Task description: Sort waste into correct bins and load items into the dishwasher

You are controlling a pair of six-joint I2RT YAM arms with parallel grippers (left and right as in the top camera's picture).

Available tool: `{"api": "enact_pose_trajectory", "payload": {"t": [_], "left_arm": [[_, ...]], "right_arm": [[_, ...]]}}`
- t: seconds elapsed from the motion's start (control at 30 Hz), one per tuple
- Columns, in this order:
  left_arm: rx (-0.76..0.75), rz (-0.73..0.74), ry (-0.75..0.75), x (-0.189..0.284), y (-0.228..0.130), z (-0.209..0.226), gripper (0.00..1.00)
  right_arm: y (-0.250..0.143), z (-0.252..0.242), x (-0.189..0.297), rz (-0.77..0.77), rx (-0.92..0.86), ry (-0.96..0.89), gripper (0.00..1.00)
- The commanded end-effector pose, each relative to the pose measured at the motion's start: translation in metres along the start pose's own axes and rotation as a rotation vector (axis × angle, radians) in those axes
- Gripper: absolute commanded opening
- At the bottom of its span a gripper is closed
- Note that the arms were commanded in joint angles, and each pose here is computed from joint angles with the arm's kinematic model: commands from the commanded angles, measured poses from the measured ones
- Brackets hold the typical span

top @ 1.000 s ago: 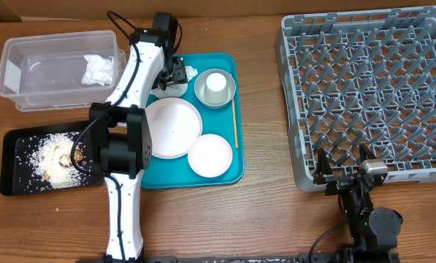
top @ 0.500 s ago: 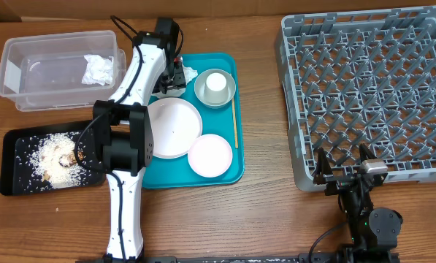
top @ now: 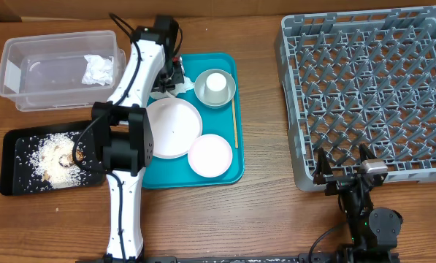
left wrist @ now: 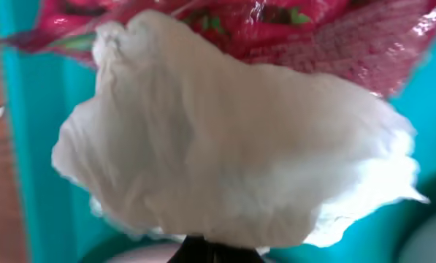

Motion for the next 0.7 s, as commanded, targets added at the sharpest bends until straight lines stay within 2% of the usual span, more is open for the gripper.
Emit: {"api": "enact_pose_trajectory", "payload": {"t": [0.0, 0.37, 0.67], "left_arm": [[0.024, -0.112, -0.02, 0.057, 0.017, 0.005, 0.04], [0.066, -0.269, -0.032, 0.131, 0.039, 0.026, 0.04], [0.166, -0.403, 0.175, 0.146, 0.066, 0.086, 0.05]], "right_arm": [[-0.001, -0.002, 0.0, -0.007, 0.008, -0.01, 1.0], [-0.001, -0.002, 0.0, -0.007, 0.008, -0.01, 1.0], [-0.001, -0.002, 0.0, -0.007, 0.008, -0.01, 1.0]]}}
Point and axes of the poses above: each gripper's point midway between its finger pads, its own x axis back along the fingers, its own z axis along the line the jaws close on, y = z × x, the point moved 1 cm from there along x, back along the fingers, and after that the axes turned 10 degrees about -x, right-handed, at the moved point
